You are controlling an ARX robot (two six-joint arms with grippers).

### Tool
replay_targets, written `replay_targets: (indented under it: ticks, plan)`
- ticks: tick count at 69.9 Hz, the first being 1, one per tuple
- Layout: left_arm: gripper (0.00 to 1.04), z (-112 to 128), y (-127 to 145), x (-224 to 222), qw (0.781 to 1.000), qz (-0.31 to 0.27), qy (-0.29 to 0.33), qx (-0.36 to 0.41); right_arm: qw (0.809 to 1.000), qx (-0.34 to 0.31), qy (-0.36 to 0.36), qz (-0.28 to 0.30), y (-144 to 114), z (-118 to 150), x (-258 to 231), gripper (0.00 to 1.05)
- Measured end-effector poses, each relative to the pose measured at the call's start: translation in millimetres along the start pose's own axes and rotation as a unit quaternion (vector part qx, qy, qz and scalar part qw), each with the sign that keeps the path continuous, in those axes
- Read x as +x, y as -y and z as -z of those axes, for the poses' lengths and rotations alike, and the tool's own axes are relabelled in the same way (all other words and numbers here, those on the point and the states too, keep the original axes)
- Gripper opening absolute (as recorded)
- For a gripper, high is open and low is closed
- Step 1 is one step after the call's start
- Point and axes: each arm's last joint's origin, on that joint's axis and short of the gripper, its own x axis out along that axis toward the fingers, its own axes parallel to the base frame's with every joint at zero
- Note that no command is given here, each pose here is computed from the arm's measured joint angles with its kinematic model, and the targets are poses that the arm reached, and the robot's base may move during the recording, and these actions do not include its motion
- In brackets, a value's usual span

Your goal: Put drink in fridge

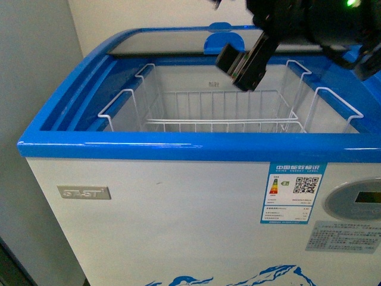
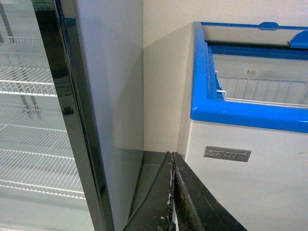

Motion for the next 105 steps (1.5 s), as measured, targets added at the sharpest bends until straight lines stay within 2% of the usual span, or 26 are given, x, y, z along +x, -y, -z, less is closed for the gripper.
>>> replay_targets:
  ticks: [7,10,13,25,34,40,42,48,52,65,81,90,95,105]
  plan:
    - [0.03,0.0,0.0,0.0,1.000,0.000,0.000,0.000,0.994,0.056,-0.033,0.087,32.4,-2.8,-28.1,0.98]
    - [0.14,0.0,0.0,0.0,1.000,0.000,0.000,0.000,0.985,0.104,-0.063,0.125,49.0,-2.3,-52.3,0.98]
    - [0.24,0.0,0.0,0.0,1.000,0.000,0.000,0.000,0.977,0.147,-0.080,0.133,56.3,-3.4,-77.4,0.98]
    - [0.56,0.0,0.0,0.0,1.000,0.000,0.000,0.000,0.954,0.245,-0.106,0.135,54.1,-13.2,-164.4,0.98]
    - [0.79,0.0,0.0,0.0,1.000,0.000,0.000,0.000,0.941,0.284,-0.112,0.144,43.3,-21.4,-232.5,0.98]
    - [0.96,0.0,0.0,0.0,1.000,0.000,0.000,0.000,0.933,0.294,-0.115,0.173,35.2,-23.2,-274.8,0.98]
    - [0.98,0.0,0.0,0.0,1.000,0.000,0.000,0.000,0.931,0.302,-0.107,0.176,33.9,-22.6,-280.9,0.97]
    - [0.96,0.0,0.0,0.0,1.000,0.000,0.000,0.000,0.921,0.366,-0.045,0.123,33.3,-9.0,-298.8,0.83]
    - [0.97,0.0,0.0,0.0,1.000,0.000,0.000,0.000,0.913,0.393,-0.035,0.107,24.7,6.5,-300.2,0.73]
    - [0.97,0.0,0.0,0.0,1.000,0.000,0.000,0.000,0.905,0.415,-0.046,0.083,1.2,40.6,-298.1,0.42]
    - [0.97,-0.2,0.0,0.0,1.000,0.000,0.000,0.000,0.900,0.423,-0.043,0.093,-10.1,63.1,-301.2,0.03]
    - [0.97,0.0,0.0,0.0,1.000,0.000,0.000,0.000,0.901,0.424,-0.036,0.077,-15.3,74.9,-302.3,0.03]
    - [0.97,0.0,0.0,0.0,1.000,0.000,0.000,0.000,0.899,0.425,-0.044,0.099,-15.0,84.2,-304.1,0.03]
    - [0.97,0.0,0.0,0.0,1.000,0.000,0.000,0.000,0.899,0.425,-0.045,0.097,-23.4,91.6,-304.0,0.03]
